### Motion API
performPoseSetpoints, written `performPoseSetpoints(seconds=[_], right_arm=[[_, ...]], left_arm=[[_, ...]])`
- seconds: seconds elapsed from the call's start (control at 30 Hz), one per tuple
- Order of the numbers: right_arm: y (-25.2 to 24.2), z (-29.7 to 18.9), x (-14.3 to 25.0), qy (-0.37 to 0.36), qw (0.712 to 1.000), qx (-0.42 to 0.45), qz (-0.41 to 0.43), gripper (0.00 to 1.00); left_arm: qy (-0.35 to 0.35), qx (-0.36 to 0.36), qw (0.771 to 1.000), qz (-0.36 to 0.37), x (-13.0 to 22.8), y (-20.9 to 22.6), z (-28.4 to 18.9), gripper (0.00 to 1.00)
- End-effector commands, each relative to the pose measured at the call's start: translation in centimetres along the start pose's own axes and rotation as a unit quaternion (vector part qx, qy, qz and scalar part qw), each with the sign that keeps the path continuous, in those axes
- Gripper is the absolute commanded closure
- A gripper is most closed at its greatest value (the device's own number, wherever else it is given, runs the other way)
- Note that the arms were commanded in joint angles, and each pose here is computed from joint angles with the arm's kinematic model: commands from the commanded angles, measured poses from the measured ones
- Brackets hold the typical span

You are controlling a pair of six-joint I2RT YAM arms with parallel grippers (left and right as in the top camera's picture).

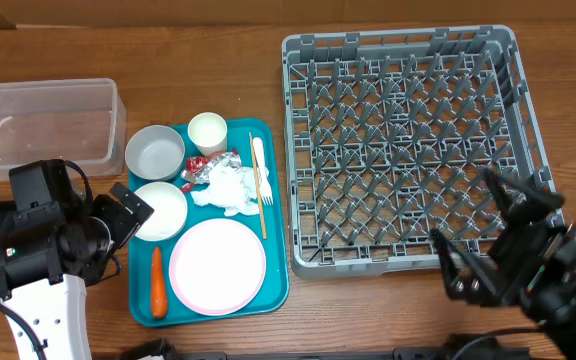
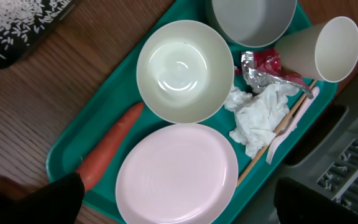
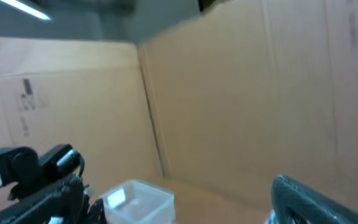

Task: Sort waste into correct bins and load items into the dishwasher rack
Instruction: 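Move the right gripper from the rack toward the pink plate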

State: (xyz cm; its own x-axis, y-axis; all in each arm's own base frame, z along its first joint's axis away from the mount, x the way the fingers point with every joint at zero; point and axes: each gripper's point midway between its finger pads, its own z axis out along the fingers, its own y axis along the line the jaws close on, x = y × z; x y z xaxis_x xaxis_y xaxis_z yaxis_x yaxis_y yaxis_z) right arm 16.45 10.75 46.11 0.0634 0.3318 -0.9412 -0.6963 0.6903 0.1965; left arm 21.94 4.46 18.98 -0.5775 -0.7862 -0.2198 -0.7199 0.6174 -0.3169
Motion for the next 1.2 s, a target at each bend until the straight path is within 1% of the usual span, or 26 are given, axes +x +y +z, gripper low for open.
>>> performPoseSetpoints(seconds=[0.0,0.1,0.2,0.33,0.4,0.57,0.6,0.63,0.7,0.77,0.83,0.9,0.97,1.07,1.17], right_arm=[[-1.0,2.0,-1.1,0.043,0.999,0.005,0.028,0.00],[-2.0,3.4,-0.3,0.091,0.993,-0.002,0.071,0.00],[-2.6,4.8,1.2,0.130,0.987,-0.022,0.086,0.00],[-2.9,6.3,4.5,0.187,0.975,-0.060,0.102,0.00],[-3.6,7.1,6.2,0.215,0.964,-0.060,0.147,0.00],[-4.4,9.8,7.8,0.233,0.938,-0.064,0.248,0.00],[-4.5,10.2,8.3,0.238,0.935,-0.060,0.256,0.00],[-5.0,10.9,9.8,0.252,0.930,-0.022,0.265,0.00],[-5.8,11.2,11.7,0.267,0.926,0.056,0.259,0.01],[-5.6,11.1,13.3,0.285,0.922,0.146,0.218,0.01],[-4.6,11.3,13.9,0.294,0.919,0.183,0.187,0.01],[-2.7,11.8,15.2,0.315,0.913,0.189,0.179,0.00],[-1.1,12.4,17.2,0.347,0.900,0.188,0.184,0.01],[-0.4,12.9,21.3,0.407,0.874,0.197,0.180,0.00],[-0.3,12.8,26.7,0.482,0.841,0.201,0.142,0.00]], left_arm=[[-0.033,-0.026,0.999,0.008,-1.2,0.9,-0.6,0.00],[-0.054,-0.052,0.997,-0.012,-1.9,1.8,-0.8,0.00],[-0.058,-0.053,0.996,-0.036,-2.1,2.0,-0.8,0.00],[-0.059,-0.053,0.996,-0.039,-2.1,2.1,-0.8,0.00],[-0.055,-0.056,0.996,-0.039,-2.0,2.2,-0.8,0.00],[-0.051,-0.059,0.996,-0.040,-1.7,2.3,-0.8,0.00],[-0.051,-0.058,0.996,-0.040,-1.7,2.3,-0.8,0.00],[-0.051,-0.058,0.996,-0.040,-1.7,2.3,-0.8,0.00],[-0.051,-0.060,0.996,-0.039,-1.7,2.3,-0.8,0.00],[-0.052,-0.061,0.996,-0.038,-1.8,2.4,-0.8,0.00],[-0.057,-0.068,0.995,-0.038,-1.9,2.6,-0.9,0.00],[-0.064,-0.075,0.994,-0.038,-2.2,2.9,-0.9,0.00],[-0.074,-0.087,0.993,-0.039,-2.5,3.3,-1.0,0.00],[-0.082,-0.101,0.991,-0.041,-2.7,3.8,-1.2,0.00],[-0.090,-0.120,0.987,-0.048,-3.0,4.7,-1.4,0.00]])
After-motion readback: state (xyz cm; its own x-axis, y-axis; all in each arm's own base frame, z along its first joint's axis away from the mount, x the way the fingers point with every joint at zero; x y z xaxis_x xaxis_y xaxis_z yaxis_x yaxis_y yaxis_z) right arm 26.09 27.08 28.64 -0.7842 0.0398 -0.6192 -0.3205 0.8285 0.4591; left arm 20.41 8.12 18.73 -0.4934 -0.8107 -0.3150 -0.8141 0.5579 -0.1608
